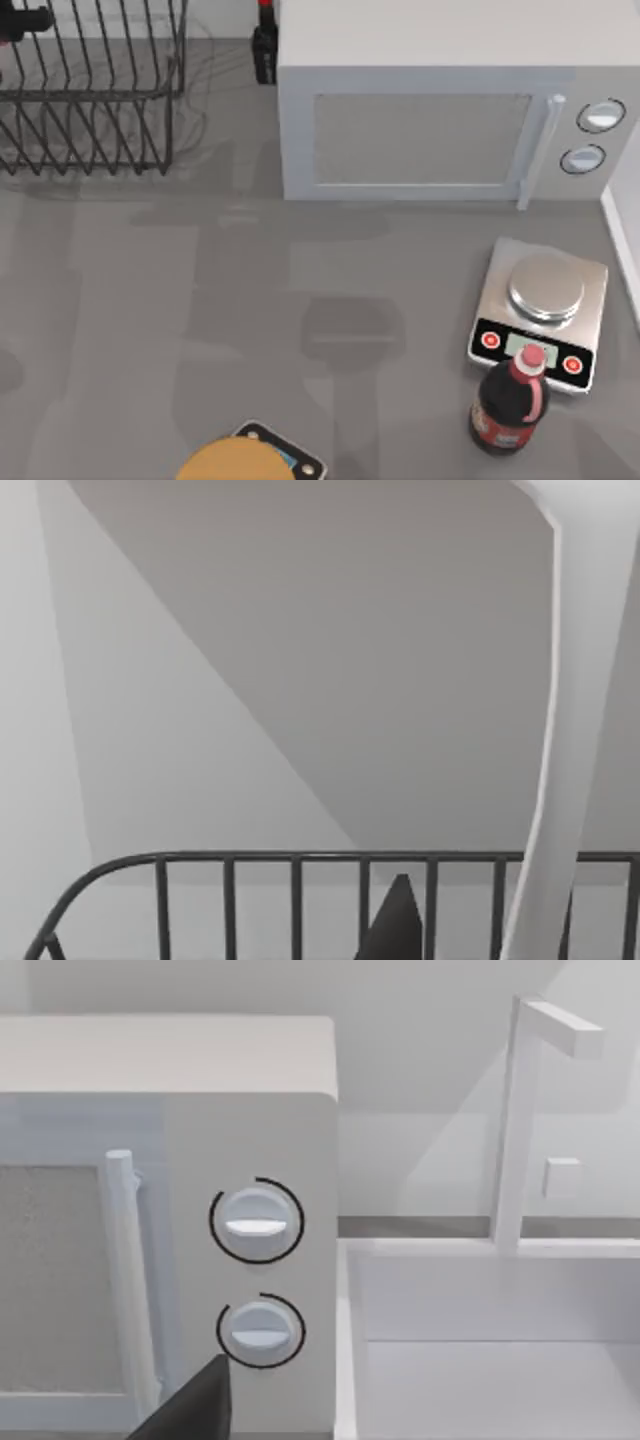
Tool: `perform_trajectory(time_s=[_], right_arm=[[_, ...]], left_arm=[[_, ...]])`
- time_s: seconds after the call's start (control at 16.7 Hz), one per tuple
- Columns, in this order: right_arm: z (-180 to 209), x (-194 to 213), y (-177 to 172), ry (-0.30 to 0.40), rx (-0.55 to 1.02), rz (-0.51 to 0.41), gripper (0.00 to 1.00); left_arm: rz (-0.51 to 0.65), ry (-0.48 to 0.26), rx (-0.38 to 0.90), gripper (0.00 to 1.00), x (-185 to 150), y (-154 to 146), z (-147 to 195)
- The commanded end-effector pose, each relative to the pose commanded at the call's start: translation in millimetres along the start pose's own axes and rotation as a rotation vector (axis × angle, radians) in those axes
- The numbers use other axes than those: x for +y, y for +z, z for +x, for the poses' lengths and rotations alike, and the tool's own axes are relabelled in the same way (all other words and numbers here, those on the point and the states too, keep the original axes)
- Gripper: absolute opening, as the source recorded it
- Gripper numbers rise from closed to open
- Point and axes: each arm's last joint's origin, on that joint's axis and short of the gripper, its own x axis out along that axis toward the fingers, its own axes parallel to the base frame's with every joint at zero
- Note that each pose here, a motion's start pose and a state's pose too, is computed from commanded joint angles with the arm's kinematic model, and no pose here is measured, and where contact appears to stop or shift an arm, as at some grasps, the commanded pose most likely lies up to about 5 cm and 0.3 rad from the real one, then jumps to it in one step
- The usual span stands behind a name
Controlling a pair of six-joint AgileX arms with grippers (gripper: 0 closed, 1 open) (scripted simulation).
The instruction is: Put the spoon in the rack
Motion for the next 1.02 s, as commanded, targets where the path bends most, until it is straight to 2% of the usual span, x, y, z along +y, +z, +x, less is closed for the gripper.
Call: perform_trajectory(time_s=[0.66,1.02], right_arm=[[0.0,0.0,0.0,0.0,0.0,0.0,1.0],[0.0,0.0,0.0,0.0,0.0,0.0,1.0]], left_arm=[[0.0,0.0,0.0,0.98,0.0,0.0,0.0],[0.0,0.0,0.0,1.0,0.0,0.0,0.0]])
